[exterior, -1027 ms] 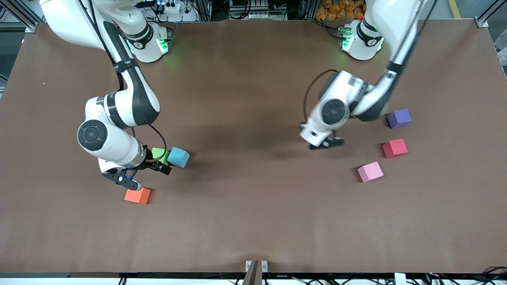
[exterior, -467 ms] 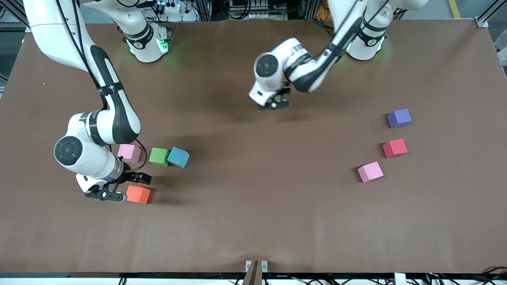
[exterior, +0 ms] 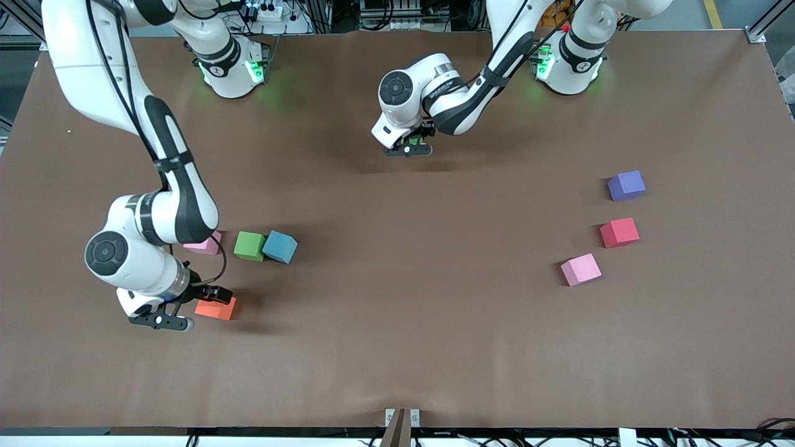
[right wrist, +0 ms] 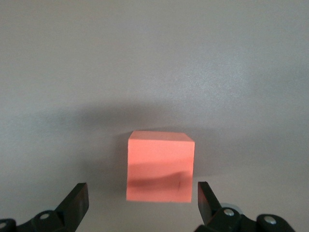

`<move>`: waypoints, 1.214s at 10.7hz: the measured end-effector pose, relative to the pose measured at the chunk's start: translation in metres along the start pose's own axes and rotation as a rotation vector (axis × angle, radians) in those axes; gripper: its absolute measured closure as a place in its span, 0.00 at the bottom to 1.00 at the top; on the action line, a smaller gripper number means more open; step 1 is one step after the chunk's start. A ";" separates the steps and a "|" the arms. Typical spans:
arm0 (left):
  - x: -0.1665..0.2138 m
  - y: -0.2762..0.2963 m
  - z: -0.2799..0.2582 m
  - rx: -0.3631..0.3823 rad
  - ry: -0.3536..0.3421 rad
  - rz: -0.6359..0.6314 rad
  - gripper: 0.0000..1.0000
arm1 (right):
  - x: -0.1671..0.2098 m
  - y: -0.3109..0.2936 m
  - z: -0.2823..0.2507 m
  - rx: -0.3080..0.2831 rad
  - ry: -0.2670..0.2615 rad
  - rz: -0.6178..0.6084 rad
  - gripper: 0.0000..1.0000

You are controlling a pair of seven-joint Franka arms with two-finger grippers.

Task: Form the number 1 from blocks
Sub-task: 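Grasp the orange cube with the right gripper while the left gripper returns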

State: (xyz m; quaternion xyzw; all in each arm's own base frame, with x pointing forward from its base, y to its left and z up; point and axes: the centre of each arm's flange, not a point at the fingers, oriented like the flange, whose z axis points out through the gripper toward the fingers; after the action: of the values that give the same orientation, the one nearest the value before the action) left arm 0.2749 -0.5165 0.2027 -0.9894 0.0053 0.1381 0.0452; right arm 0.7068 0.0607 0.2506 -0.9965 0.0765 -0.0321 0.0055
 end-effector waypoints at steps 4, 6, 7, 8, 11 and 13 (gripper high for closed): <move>-0.020 0.011 0.003 0.006 0.001 0.034 0.37 | 0.013 0.008 -0.002 -0.001 0.024 0.014 0.00; -0.031 0.017 0.005 0.011 0.003 0.035 0.37 | 0.013 0.008 0.009 -0.003 0.013 0.014 0.00; -0.040 0.022 0.007 0.015 0.005 0.028 0.29 | 0.011 0.009 0.016 -0.003 0.002 0.017 0.00; -0.048 0.026 0.009 0.018 0.007 0.014 0.16 | 0.010 0.009 0.024 -0.002 -0.008 0.021 0.00; -0.035 0.026 -0.003 -0.004 0.022 -0.028 0.00 | 0.008 0.009 0.037 0.010 -0.028 0.038 0.00; 0.006 0.009 -0.035 -0.053 0.053 -0.100 0.00 | 0.006 0.010 0.046 0.037 -0.047 0.071 0.00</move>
State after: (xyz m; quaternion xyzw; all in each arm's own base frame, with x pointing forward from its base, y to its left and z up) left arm 0.2897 -0.5291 0.2341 -0.9926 -0.0469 0.1095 0.0254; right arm 0.7139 0.0502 0.2045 -0.9934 0.1110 -0.0098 0.0269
